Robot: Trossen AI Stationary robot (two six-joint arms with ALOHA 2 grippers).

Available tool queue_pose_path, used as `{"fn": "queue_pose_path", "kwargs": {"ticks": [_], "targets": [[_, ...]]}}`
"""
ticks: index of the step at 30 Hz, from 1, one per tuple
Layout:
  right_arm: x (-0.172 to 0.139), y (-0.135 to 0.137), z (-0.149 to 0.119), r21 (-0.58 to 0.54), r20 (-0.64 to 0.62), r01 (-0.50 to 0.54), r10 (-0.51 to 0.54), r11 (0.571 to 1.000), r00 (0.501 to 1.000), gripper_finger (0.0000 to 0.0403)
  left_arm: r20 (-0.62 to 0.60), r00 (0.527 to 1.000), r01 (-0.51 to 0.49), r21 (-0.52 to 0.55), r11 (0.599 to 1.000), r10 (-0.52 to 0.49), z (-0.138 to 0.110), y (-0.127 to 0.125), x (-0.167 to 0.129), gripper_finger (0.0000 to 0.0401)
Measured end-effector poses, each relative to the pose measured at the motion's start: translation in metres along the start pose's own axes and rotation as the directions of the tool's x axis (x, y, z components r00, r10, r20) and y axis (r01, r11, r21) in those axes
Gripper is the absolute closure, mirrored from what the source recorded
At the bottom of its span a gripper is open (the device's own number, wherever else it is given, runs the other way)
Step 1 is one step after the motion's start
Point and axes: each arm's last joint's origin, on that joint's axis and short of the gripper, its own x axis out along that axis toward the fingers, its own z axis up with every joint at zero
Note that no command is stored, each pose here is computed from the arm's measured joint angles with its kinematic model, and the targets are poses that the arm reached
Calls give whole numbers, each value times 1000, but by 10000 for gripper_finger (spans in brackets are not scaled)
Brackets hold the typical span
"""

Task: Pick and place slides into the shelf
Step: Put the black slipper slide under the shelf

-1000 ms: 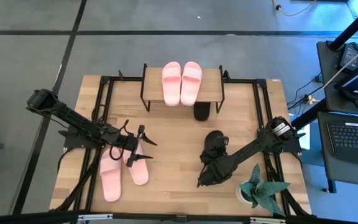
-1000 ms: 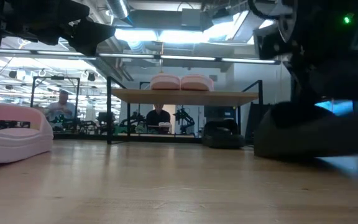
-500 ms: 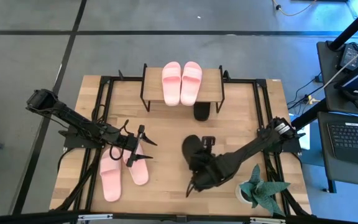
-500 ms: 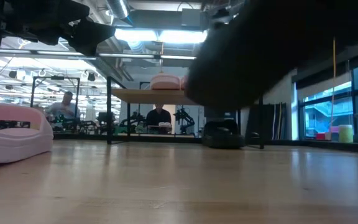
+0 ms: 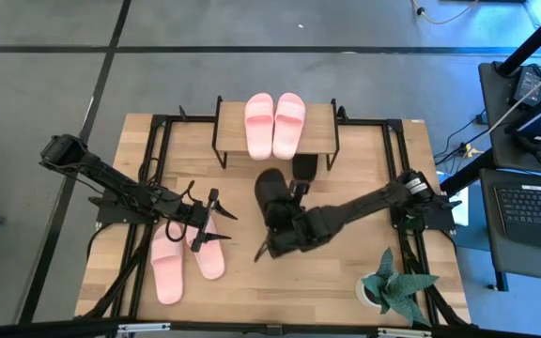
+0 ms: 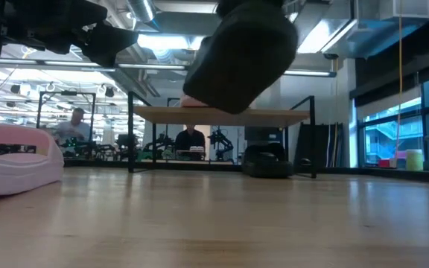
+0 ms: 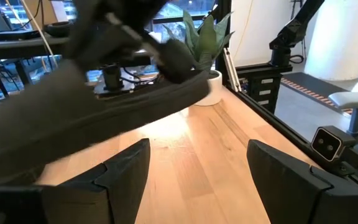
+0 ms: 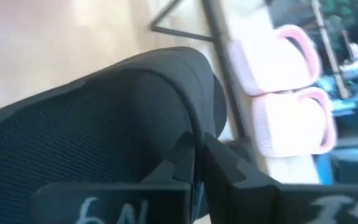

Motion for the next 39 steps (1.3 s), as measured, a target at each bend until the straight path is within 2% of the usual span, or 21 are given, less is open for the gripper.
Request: {"fn": "queue_pose_path", "kwargs": {"ticks": [4, 12, 19, 24, 28, 32, 39], "targets": [[18, -1, 3, 3, -21, 21, -21, 1000, 1000, 387, 0, 1000, -1, 4, 1000, 1, 0, 0, 0, 140], [49, 13, 1, -56, -87, -10, 6, 998, 996, 387, -2, 1000, 0, 8, 1000, 0, 0, 0, 0, 140], [84, 16, -4, -62, -155, 37, -46, 997, 987, 387, -4, 1000, 0, 9, 1000, 0, 0, 0, 0, 140], [114, 11, -9, -12, -213, 86, -87, 996, 973, 387, -4, 1000, 0, 9, 1000, 0, 0, 0, 0, 140], [134, 9, -20, 3, -234, 112, -108, 994, 966, 386, -8, 1000, 0, 10, 1000, 0, -1, 0, 0, 140], [152, 12, -37, -39, -265, 113, -119, 993, 957, 385, -13, 1000, -1, 11, 1000, 1, -1, 0, 0, 140], [166, 14, -53, -68, -276, 122, -136, 990, 951, 387, -26, 1000, 0, 13, 1000, 1, -3, 0, 0, 140]]}}
